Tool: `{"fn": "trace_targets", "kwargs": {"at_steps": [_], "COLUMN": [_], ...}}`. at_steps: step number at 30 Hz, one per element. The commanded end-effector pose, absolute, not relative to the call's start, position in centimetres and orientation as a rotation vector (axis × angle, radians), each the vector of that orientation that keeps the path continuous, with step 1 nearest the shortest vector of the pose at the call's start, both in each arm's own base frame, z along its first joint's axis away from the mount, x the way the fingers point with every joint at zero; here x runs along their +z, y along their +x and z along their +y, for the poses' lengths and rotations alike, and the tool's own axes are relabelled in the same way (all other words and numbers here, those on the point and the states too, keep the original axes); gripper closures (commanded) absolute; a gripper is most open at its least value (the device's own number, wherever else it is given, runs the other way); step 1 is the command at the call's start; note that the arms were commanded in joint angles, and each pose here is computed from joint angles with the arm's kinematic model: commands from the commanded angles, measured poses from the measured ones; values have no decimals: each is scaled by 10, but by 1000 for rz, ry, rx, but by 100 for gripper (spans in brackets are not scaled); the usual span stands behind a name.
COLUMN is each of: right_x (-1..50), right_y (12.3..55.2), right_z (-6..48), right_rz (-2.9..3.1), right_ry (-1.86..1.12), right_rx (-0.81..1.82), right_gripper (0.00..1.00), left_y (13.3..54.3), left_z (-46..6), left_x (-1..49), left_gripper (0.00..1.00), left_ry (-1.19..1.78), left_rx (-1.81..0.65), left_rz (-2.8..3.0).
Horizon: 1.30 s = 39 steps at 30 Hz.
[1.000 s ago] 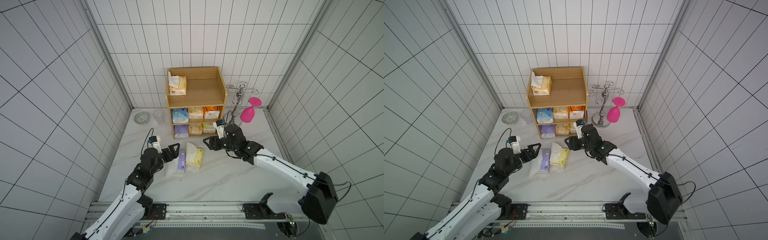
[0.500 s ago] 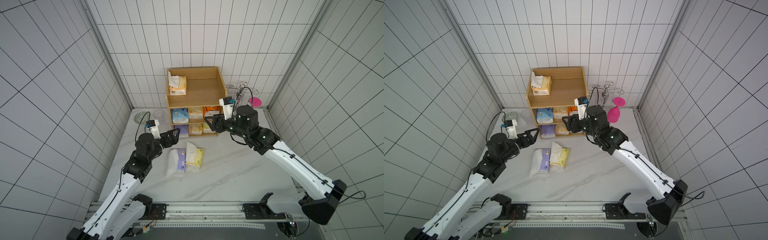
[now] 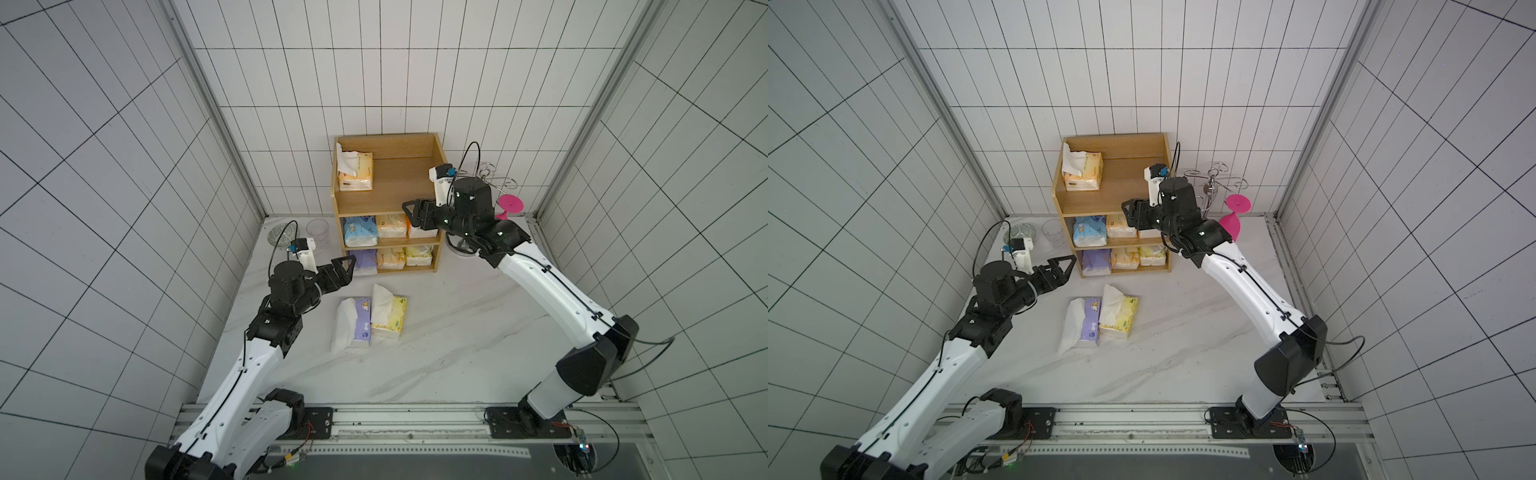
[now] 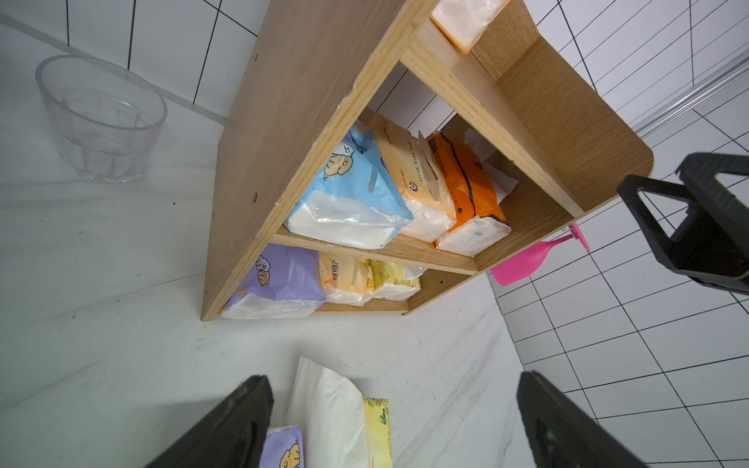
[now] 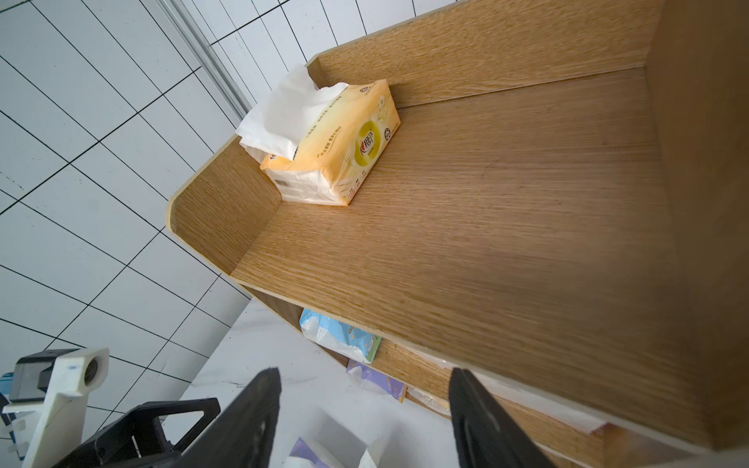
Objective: Remove the tissue boxes from the shelf
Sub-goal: Adjust the box of tissues on the shelf.
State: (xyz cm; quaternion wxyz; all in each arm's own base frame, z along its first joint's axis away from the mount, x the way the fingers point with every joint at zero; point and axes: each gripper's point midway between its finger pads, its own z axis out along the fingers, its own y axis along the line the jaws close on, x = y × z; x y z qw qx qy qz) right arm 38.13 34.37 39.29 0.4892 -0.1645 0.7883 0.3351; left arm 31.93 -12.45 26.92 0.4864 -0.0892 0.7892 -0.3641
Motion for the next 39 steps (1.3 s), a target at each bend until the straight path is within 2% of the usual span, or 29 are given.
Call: {"fn": "trace_targets", "kwargs": {"at_steps": [1,9,19,29,33,39], "right_x": [417,426,409,393,387,386], "right_y": [386,403,444,464,469,471], "right_z": [356,390,427,452,456,462], "right_rz": [1848,1790,1791,1785,1787,1768], "right_ry": [-426,-407,-385,-391,-394,-403], "right_rx": [886,1032,1047,1067,1067,1096], "right_gripper": [30,30,27,26,29,39], "left_y": [320,324,325,322,320,317], "left_z": [-127,-126,-127,-117,-112,-110], "left_x": [267,249,247,248,248,248], "left_gripper": [2,2,2,2,2,2], "left_ry": [-194,-179,-180,-216,-237,-247], "left_rx": [-904,-878,-904,-876,-855,-849], "left_rz": [1905,1921,1918,1899,1886,1880]}}
